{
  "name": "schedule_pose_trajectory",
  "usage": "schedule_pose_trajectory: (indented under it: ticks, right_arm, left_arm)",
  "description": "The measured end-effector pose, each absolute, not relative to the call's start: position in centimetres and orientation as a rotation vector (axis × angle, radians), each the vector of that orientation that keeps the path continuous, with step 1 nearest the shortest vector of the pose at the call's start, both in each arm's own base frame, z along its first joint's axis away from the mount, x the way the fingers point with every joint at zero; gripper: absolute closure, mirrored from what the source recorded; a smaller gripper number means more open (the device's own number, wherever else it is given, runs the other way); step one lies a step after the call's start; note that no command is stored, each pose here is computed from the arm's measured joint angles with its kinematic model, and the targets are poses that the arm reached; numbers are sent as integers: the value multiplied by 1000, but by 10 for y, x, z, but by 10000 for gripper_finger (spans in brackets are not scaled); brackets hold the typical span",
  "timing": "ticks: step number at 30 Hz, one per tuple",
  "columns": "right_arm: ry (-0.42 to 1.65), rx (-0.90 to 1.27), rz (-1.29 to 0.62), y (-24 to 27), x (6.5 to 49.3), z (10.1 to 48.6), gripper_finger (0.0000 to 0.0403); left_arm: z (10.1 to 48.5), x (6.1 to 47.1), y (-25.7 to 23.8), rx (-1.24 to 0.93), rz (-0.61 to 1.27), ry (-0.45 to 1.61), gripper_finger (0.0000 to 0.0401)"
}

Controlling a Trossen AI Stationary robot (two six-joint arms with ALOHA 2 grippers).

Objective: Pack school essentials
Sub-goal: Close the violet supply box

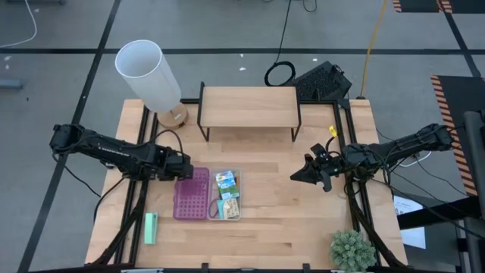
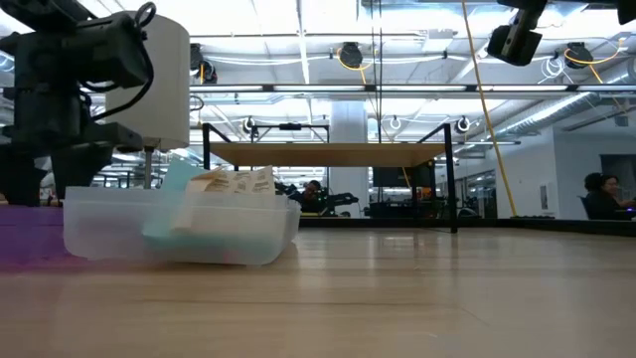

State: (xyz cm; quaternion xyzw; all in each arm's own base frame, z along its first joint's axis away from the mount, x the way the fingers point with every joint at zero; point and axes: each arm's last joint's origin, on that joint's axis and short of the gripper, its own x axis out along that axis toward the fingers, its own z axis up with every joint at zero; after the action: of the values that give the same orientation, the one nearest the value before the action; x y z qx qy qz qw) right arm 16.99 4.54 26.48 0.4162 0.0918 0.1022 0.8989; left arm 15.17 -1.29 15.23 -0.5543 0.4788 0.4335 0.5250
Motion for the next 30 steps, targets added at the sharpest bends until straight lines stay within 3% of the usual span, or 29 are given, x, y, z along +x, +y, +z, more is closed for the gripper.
schedule_pose_trajectory:
  ticks: [8, 16, 23, 30]
  right_arm:
    - [192, 860, 202, 45, 170, 264, 403]
    - [190, 859, 155, 42, 171, 263, 403]
    - [199, 901, 20, 39, 181, 253, 403]
    - [373, 917, -82, 46, 208, 217, 403]
  left_arm:
    - [160, 157, -13, -1326, 1009, 1121, 310]
    - [174, 166, -14, -1303, 939, 1103, 387]
    - [195, 170, -14, -1283, 916, 1132, 381]
    - [222, 173, -15, -1267, 907, 1158, 394]
